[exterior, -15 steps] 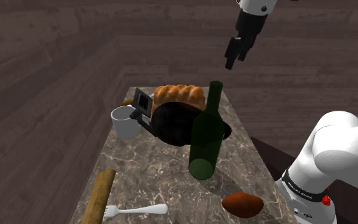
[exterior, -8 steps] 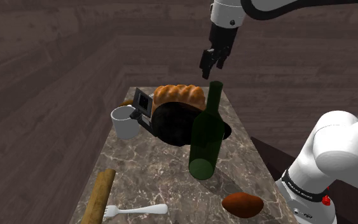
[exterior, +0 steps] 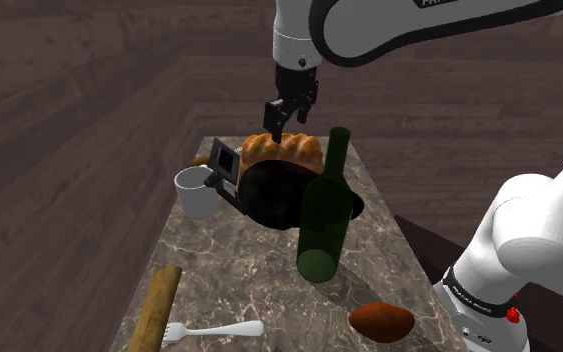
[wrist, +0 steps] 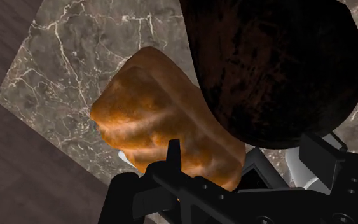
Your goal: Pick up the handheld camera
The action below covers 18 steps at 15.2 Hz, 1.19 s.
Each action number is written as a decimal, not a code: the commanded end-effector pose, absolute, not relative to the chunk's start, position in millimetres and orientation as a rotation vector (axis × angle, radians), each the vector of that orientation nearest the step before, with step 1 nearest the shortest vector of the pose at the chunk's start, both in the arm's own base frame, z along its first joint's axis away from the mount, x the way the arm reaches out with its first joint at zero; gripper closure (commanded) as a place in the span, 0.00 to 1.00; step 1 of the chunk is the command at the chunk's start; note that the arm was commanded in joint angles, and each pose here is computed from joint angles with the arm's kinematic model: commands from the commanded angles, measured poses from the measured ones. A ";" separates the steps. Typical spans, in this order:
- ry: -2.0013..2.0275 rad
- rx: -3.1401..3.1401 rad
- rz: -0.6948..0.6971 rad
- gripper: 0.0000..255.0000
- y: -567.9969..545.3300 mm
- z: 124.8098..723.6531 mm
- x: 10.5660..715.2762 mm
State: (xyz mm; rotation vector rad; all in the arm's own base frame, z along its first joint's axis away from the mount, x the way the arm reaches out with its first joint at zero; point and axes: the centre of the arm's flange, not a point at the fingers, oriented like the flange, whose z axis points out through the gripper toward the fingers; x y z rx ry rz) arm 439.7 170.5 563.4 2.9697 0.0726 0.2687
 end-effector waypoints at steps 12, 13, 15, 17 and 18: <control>0.156 2.904 0.286 0.00 306.3 494.8 528.3; 0.163 2.898 0.287 0.00 316.8 489.3 534.9; 0.171 2.892 0.289 0.00 330.3 482.1 543.3; 0.171 2.892 0.289 0.00 330.3 471.6 543.3; 0.171 2.892 0.289 0.00 330.3 466.3 543.3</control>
